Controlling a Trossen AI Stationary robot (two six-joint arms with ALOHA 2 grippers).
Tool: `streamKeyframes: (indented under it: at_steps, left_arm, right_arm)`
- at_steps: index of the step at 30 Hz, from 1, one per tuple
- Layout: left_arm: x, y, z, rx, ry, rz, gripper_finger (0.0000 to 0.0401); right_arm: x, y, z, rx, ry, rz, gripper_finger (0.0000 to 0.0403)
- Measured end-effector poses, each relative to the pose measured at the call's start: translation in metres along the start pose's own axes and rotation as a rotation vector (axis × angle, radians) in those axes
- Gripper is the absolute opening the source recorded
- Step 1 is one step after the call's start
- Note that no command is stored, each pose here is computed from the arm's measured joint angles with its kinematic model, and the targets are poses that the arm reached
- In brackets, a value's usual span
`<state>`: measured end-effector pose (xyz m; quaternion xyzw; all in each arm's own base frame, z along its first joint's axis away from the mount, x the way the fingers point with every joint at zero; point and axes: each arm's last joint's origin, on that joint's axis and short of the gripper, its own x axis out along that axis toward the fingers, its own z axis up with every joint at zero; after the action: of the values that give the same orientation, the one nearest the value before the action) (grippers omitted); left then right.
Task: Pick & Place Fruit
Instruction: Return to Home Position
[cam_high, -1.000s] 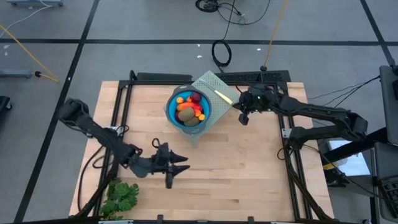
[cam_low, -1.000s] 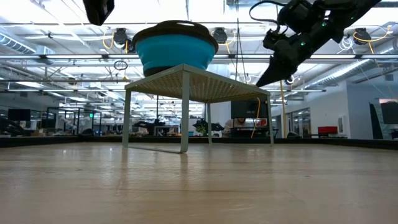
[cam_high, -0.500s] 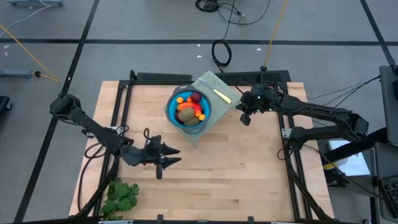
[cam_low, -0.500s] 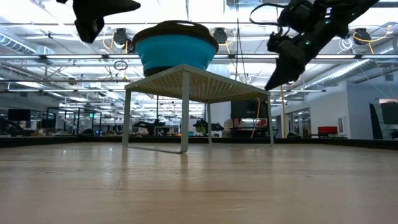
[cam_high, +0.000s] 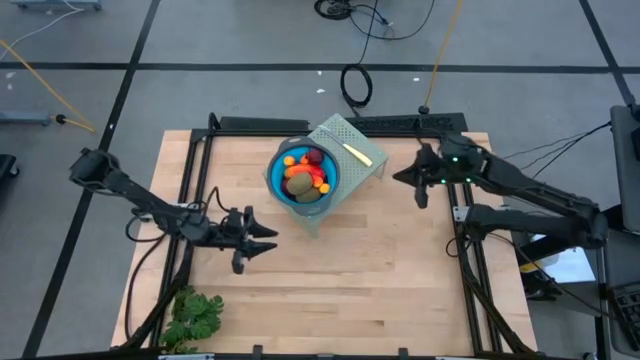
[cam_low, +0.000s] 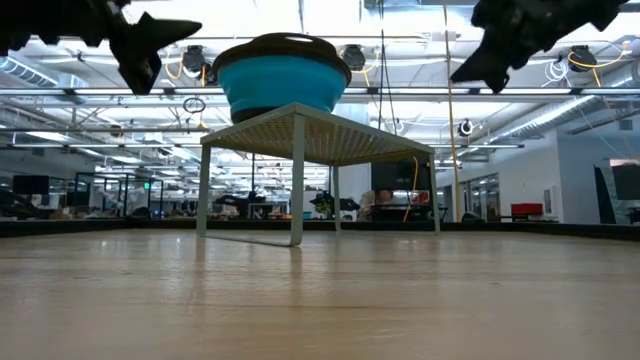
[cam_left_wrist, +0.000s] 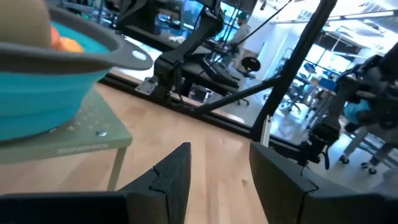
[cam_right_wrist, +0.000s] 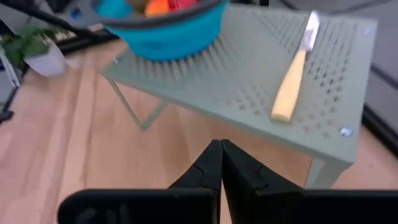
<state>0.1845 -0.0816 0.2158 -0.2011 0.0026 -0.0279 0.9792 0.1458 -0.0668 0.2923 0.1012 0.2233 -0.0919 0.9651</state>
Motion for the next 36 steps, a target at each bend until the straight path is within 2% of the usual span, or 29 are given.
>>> streamKeyframes:
  at_steps: [5, 11, 18, 28, 36]
  left_arm:
    - [-0.004, 0.017, -0.001, -0.017, 0.026, -0.026, 0.0161]
    - [-0.002, 0.036, 0.004, -0.009, 0.072, -0.009, 0.0161]
    - [-0.013, 0.05, 0.022, 0.076, 0.036, 0.021, 0.0161]
    - [-0.042, 0.052, 0.032, 0.119, 0.048, 0.052, 0.0161]
    - [-0.044, 0.053, 0.031, 0.145, 0.067, 0.07, 0.0161]
  right_arm:
    - [-0.02, 0.008, 0.002, -0.034, -0.087, 0.048, 0.0]
    - [-0.036, 0.012, 0.002, -0.073, -0.153, 0.05, 0.0]
    - [-0.047, 0.016, -0.001, -0.111, -0.173, 0.042, 0.0]
    - [-0.045, 0.015, -0.013, -0.094, -0.123, 0.043, 0.0]
    - [-0.031, 0.01, -0.036, -0.064, -0.159, 0.05, 0.0]
